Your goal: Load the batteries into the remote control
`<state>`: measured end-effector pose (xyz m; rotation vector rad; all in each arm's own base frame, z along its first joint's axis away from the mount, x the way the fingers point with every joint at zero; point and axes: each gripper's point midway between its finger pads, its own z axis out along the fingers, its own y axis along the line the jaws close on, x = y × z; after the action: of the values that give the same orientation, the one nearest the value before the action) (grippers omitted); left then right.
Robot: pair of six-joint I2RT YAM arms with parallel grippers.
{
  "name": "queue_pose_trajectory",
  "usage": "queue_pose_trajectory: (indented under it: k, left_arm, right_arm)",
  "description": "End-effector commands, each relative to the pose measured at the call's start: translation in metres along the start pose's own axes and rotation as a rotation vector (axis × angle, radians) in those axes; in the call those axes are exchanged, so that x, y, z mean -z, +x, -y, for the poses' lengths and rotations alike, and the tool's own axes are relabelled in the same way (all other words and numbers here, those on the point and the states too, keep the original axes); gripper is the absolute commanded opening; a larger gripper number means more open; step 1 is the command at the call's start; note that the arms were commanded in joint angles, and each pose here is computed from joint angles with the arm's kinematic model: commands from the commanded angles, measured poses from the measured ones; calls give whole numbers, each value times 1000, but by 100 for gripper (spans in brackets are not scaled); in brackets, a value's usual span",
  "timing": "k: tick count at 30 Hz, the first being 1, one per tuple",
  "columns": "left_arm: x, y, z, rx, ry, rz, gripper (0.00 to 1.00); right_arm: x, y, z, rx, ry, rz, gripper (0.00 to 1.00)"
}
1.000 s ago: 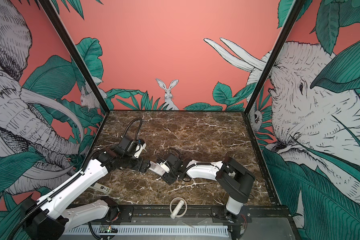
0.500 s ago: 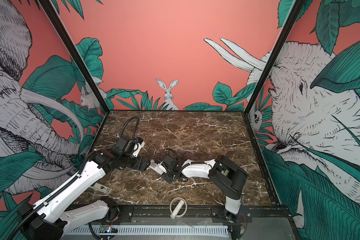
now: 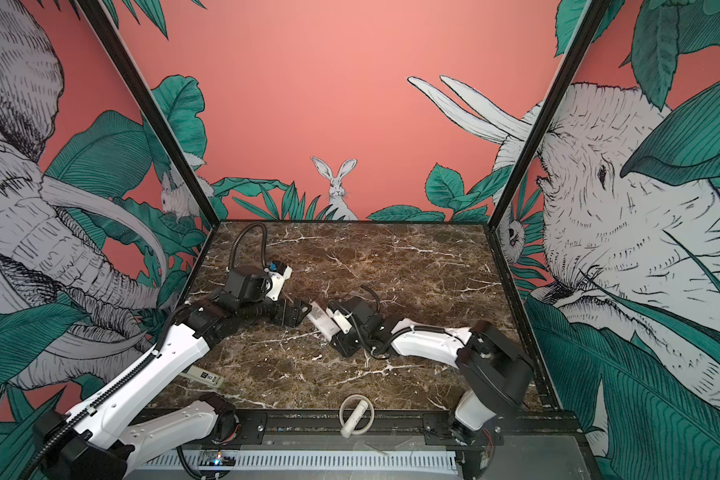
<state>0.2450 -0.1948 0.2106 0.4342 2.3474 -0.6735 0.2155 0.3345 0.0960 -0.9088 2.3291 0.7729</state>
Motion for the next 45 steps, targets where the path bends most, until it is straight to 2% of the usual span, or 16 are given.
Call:
queue_pose_trajectory:
  k: [1, 7, 11, 15, 24, 28, 36, 42, 45]
  left_arm:
    - [12, -29, 33, -30, 173, 134, 99]
    - [20, -51, 78, -37, 438, 199, 99]
    - [31, -68, 103, -34, 605, 261, 99]
    - [47, -82, 127, -65, 772, 302, 99]
    - [78, -102, 158, -130, 996, 367, 99]
    - [93, -105, 165, -165, 1041, 396, 97]
    - [93, -101, 163, -180, 1014, 397, 78]
    - [82, -100, 155, -155, 954, 388, 47]
    - [73, -98, 150, -140, 914, 380, 31]
  right_arm:
    - [35, -43, -19, -93, -152, 201, 29]
    - [100, -73, -27, -160, -277, 392, 26]
    - [142, -86, -40, -150, -349, 489, 25]
    - [177, -97, -66, -111, -483, 554, 25]
    - [215, -108, -101, -59, -690, 615, 25]
    - [218, -111, -104, -57, -716, 616, 25]
    - [212, -112, -101, -71, -699, 606, 25]
    - [205, -111, -97, -81, -694, 598, 28]
    - [200, -111, -96, -89, -693, 588, 32]
